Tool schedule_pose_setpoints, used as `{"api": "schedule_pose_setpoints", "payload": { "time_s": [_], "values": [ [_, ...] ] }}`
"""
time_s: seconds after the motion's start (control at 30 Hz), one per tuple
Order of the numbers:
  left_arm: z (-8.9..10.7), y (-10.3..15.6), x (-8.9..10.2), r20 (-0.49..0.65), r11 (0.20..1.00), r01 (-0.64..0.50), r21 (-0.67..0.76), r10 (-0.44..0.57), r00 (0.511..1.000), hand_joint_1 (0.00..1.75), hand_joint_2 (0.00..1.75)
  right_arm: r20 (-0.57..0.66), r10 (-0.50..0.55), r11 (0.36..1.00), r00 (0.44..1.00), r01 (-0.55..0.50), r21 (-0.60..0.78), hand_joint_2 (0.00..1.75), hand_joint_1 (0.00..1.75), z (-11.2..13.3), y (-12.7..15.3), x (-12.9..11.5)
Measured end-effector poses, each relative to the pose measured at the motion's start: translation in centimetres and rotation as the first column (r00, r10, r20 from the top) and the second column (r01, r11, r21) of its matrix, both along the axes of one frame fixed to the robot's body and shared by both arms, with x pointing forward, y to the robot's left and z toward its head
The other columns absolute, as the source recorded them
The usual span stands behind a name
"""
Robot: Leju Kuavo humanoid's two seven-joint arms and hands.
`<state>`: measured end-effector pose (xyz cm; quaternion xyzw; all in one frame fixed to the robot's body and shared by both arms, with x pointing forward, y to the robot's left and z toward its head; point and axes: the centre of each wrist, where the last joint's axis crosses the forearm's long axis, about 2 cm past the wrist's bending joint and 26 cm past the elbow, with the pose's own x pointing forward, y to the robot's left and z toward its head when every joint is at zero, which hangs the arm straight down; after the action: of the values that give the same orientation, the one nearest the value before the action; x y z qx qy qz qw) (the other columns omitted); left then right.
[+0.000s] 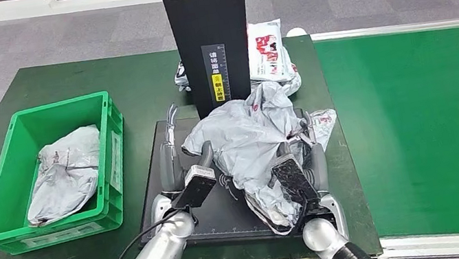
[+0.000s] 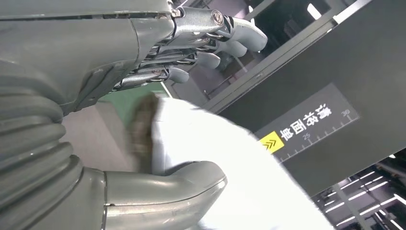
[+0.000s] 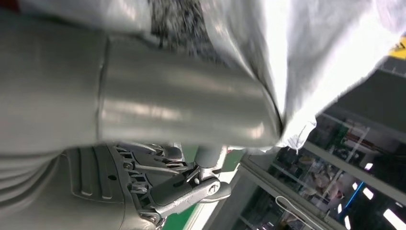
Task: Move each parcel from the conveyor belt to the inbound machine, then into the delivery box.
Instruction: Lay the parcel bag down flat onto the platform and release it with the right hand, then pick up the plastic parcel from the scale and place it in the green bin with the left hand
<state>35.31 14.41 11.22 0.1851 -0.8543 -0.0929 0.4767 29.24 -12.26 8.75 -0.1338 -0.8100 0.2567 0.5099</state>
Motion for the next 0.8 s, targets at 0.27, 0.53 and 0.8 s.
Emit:
{"api": "schedule_pose_setpoints", "payload": {
  "time_s": [0.27, 0.53, 0.8],
  "values": [
    [-0.4, -0.7, -0.2, -0.071, 0.997, 0.074, 0.036, -0.071, 0.995, 0.00, 0.00, -0.037, 0.007, 0.994, 0.999, -0.003, 0.111, 0.00, 0.00, 0.1, -0.8, 0.6],
    [-0.8, -1.2, -0.2, -0.118, 0.988, 0.105, 0.116, -0.091, 0.989, 0.00, 0.00, -0.107, 0.047, 0.994, 0.993, -0.037, 0.100, 0.00, 0.00, 0.2, -1.1, 2.1],
    [-1.0, -1.3, -0.4, -0.107, 0.986, 0.088, 0.142, -0.073, 0.992, 0.00, 0.00, -0.115, 0.037, 0.998, 0.993, -0.031, 0.053, 0.00, 0.00, -0.1, -1.4, 2.6]
  ]
}}
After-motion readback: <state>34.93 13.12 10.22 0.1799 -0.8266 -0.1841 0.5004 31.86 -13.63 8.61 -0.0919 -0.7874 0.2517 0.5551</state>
